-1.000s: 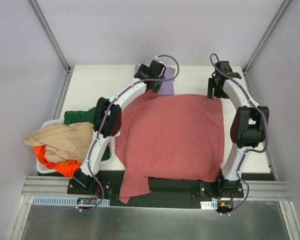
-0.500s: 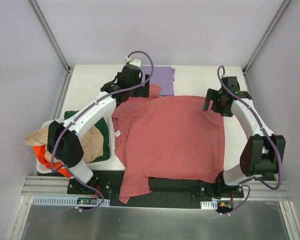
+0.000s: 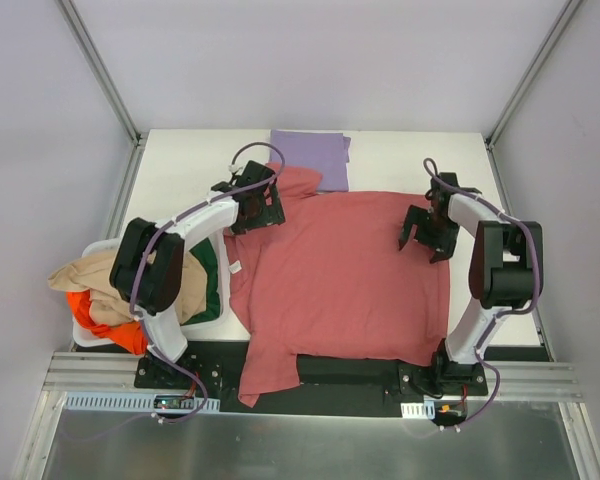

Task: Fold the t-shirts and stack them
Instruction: Flatten out the tshirt

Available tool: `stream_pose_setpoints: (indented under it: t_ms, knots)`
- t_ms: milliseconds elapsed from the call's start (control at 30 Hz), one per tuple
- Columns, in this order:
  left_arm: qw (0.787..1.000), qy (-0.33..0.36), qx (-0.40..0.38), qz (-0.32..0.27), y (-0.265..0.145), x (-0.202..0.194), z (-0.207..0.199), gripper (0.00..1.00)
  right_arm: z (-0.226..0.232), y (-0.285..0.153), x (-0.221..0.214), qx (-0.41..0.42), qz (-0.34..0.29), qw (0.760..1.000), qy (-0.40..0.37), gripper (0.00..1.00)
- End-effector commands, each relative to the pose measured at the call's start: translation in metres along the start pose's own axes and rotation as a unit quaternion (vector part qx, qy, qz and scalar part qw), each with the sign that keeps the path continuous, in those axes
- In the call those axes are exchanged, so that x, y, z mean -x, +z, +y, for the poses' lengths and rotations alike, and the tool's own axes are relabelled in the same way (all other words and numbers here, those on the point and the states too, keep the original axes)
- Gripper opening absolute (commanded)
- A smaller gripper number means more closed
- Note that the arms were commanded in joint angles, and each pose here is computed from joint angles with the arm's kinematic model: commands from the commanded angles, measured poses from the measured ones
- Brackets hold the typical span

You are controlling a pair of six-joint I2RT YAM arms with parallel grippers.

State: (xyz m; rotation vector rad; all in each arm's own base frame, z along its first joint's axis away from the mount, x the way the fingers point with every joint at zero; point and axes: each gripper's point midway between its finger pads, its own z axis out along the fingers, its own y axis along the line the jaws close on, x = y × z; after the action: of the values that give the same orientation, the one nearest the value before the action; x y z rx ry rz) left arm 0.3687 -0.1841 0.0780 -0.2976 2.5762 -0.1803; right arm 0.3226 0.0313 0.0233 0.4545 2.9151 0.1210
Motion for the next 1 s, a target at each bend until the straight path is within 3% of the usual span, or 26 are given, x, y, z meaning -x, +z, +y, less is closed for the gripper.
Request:
stream_pose_setpoints:
  t_ms: [0,667,800,967]
  knots:
    - [0.997,-0.068,0.008,0.034,0.026,-0.006,0.001,0.99,0.005,0.006,0.017,0.016,0.002,1.0,0.019,0.97]
    - [0.991,-0.118,0.066,0.004,0.077,0.043,0.026,0.99,-0.015,0.03,0.098,0.055,0.003,0.996,0.073,0.98]
    - [0.991,-0.123,0.056,0.007,0.079,0.051,0.029,0.99,-0.016,0.029,0.109,0.054,-0.009,0.996,0.071,0.98]
    - [0.998,-0.07,-0.006,0.003,0.057,0.069,0.005,0.99,-0.012,0.014,0.118,0.066,-0.033,0.996,0.052,0.98]
